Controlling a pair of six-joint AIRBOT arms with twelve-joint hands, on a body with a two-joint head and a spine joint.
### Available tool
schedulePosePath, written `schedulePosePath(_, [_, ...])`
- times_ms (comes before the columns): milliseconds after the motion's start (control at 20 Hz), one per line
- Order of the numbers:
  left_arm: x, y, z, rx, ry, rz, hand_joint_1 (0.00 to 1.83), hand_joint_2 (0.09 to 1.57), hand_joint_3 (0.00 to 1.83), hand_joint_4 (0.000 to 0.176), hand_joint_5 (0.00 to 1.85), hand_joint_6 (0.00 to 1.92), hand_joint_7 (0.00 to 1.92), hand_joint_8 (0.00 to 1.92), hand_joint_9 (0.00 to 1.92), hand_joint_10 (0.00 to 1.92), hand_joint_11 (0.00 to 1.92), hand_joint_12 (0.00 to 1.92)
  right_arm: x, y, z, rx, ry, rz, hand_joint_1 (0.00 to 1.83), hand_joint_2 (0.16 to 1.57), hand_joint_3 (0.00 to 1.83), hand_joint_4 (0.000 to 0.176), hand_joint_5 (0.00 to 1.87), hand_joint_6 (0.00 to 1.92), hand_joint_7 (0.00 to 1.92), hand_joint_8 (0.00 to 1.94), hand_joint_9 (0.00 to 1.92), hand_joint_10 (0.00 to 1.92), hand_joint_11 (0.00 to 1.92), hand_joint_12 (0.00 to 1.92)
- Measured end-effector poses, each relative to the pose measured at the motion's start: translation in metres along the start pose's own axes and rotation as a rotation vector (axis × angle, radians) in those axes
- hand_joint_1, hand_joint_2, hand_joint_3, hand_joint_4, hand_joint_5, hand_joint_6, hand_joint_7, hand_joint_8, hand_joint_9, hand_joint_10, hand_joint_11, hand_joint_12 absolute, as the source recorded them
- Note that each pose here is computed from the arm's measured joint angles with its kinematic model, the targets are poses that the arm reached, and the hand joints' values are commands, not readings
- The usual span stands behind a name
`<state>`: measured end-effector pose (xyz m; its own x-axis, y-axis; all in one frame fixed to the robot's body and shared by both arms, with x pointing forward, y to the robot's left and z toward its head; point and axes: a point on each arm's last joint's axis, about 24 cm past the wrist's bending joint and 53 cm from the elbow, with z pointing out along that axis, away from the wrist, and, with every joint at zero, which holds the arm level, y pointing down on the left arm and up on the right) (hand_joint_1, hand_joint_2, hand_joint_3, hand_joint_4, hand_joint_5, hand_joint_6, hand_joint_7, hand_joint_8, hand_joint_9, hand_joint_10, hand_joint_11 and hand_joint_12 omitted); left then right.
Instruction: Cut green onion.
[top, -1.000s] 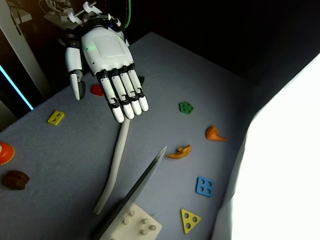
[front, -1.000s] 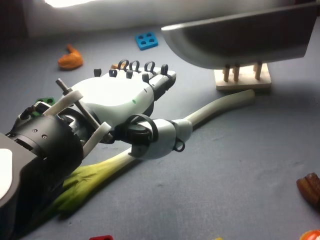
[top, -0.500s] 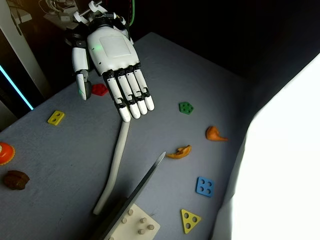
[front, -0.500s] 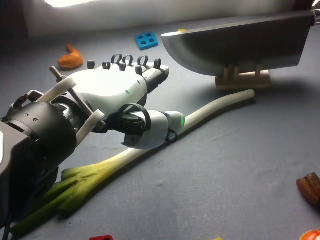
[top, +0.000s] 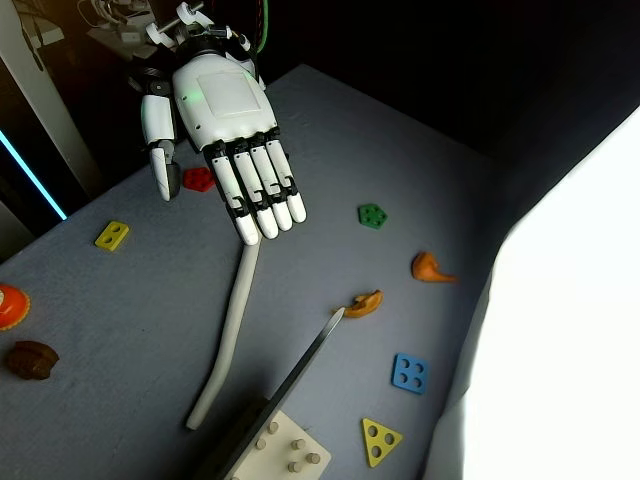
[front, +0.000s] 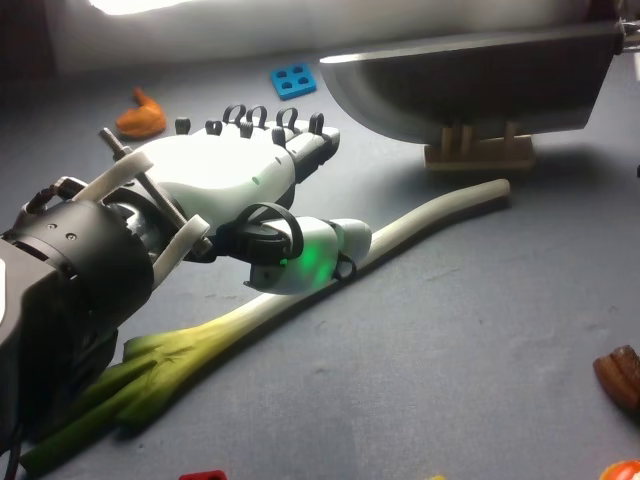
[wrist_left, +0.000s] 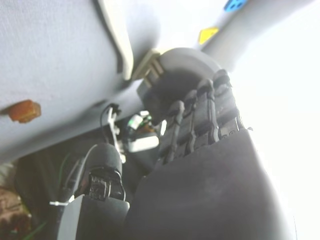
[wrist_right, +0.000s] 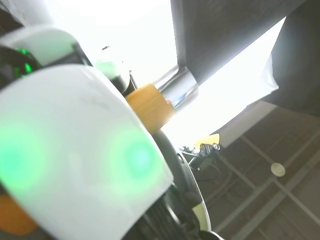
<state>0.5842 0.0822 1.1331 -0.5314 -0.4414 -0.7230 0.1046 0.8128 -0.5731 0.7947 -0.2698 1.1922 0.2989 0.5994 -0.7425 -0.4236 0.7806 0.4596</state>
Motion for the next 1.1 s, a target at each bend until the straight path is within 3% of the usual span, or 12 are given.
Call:
schedulePosePath(100, [-0.0015, 0.0013, 0.0010, -0.002, -0.002, 0.000, 0.00, 1.40, 0.00, 0.000, 0.00, 0.00, 0.00, 0.00, 0.00, 0.00, 0.00, 0.00, -0.0002, 0.0004, 0.0000, -0.002, -0.001, -0.001, 1.16, 0.76, 1.14, 0.000, 0.71, 1.73, 0.95, 1.91, 1.16, 1.92, 1.20, 1.92])
schedulePosePath(250, [-0.0048, -0.0009, 0.0010, 0.004, -0.012, 0.007, 0.00, 1.40, 0.00, 0.000, 0.00, 0.00, 0.00, 0.00, 0.00, 0.00, 0.00, 0.00, 0.0011, -0.0001, -0.0024, -0.005, 0.003, -0.005, 1.17, 0.82, 1.00, 0.000, 0.65, 1.72, 0.87, 1.75, 0.95, 1.92, 0.96, 1.92])
schedulePosePath(450, [-0.0065, 0.0008, 0.0005, 0.001, -0.014, 0.008, 0.00, 1.39, 0.00, 0.000, 0.00, 0.00, 0.00, 0.00, 0.00, 0.00, 0.00, 0.00, 0.0009, -0.0002, -0.0027, -0.007, 0.004, -0.009, 1.10, 1.06, 0.58, 0.000, 0.57, 1.71, 0.70, 1.68, 0.64, 1.92, 0.74, 1.92])
schedulePosePath(500, [-0.0070, 0.0014, 0.0004, -0.001, -0.016, 0.010, 0.00, 1.40, 0.00, 0.000, 0.00, 0.00, 0.00, 0.00, 0.00, 0.00, 0.00, 0.00, 0.0011, 0.0000, -0.0027, -0.008, 0.005, -0.009, 1.09, 1.14, 0.41, 0.020, 0.58, 1.69, 0.66, 1.62, 0.56, 1.90, 0.68, 1.92])
schedulePosePath(600, [-0.0066, 0.0011, 0.0004, 0.000, -0.015, 0.010, 0.00, 1.39, 0.00, 0.000, 0.00, 0.00, 0.00, 0.00, 0.00, 0.00, 0.00, 0.00, 0.0019, 0.0011, -0.0027, -0.013, 0.008, -0.014, 1.09, 1.30, 0.05, 0.028, 0.59, 1.59, 0.64, 1.54, 0.46, 1.65, 0.44, 1.92])
schedulePosePath(650, [-0.0066, 0.0011, 0.0004, 0.000, -0.015, 0.010, 0.00, 1.40, 0.00, 0.000, 0.00, 0.00, 0.00, 0.00, 0.00, 0.00, 0.00, 0.00, 0.0022, 0.0015, -0.0027, -0.015, 0.009, -0.025, 1.05, 1.31, 0.02, 0.000, 0.60, 1.55, 0.45, 1.32, 0.39, 1.60, 0.35, 1.92])
schedulePosePath(750, [-0.0066, 0.0011, 0.0004, 0.000, -0.015, 0.010, 0.00, 1.40, 0.00, 0.000, 0.02, 0.01, 0.00, 0.00, 0.00, 0.00, 0.00, 0.00, 0.0024, 0.0006, -0.0039, -0.015, 0.011, -0.045, 1.11, 1.18, 0.00, 0.000, 0.18, 0.92, 0.32, 0.78, 0.24, 1.26, 0.06, 1.82])
schedulePosePath(850, [-0.0067, 0.0012, 0.0004, 0.000, -0.015, 0.010, 0.00, 1.40, 0.00, 0.000, 0.02, 0.01, 0.00, 0.00, 0.00, 0.00, 0.00, 0.00, 0.0024, 0.0000, -0.0058, -0.019, 0.012, -0.051, 1.05, 1.16, 0.00, 0.015, 0.15, 0.45, 0.32, 0.25, 0.13, 0.88, 0.00, 1.49])
schedulePosePath(900, [-0.0065, 0.0010, 0.0004, 0.000, -0.014, 0.010, 0.00, 1.40, 0.00, 0.000, 0.00, 0.00, 0.00, 0.00, 0.00, 0.00, 0.00, 0.00, 0.0019, -0.0015, -0.0071, -0.019, 0.014, -0.055, 1.00, 1.12, 0.00, 0.035, 0.04, 0.17, 0.12, 0.04, 0.01, 0.38, 0.00, 0.81])
schedulePosePath(1000, [-0.0062, 0.0014, 0.0004, -0.001, -0.014, 0.010, 0.00, 1.40, 0.00, 0.000, 0.02, 0.01, 0.00, 0.00, 0.00, 0.00, 0.00, 0.00, 0.0006, -0.0023, -0.0073, -0.019, 0.014, -0.058, 0.96, 1.11, 0.00, 0.047, 0.01, 0.05, 0.04, 0.01, 0.00, 0.17, 0.00, 0.50])
schedulePosePath(1050, [-0.0061, 0.0015, 0.0004, -0.001, -0.014, 0.011, 0.00, 1.40, 0.00, 0.000, 0.02, 0.01, 0.00, 0.00, 0.00, 0.00, 0.00, 0.00, -0.0012, -0.0029, -0.0070, -0.019, 0.012, -0.060, 0.97, 1.07, 0.00, 0.045, 0.00, 0.01, 0.01, 0.00, 0.00, 0.03, 0.00, 0.10])
schedulePosePath(1100, [-0.0060, 0.0015, 0.0004, -0.001, -0.013, 0.010, 0.00, 1.39, 0.00, 0.000, 0.01, 0.00, 0.00, 0.00, 0.00, 0.00, 0.00, 0.00, -0.0032, -0.0030, -0.0067, -0.020, 0.009, -0.063, 0.99, 1.04, 0.00, 0.046, 0.00, 0.00, 0.00, 0.00, 0.00, 0.01, 0.00, 0.02])
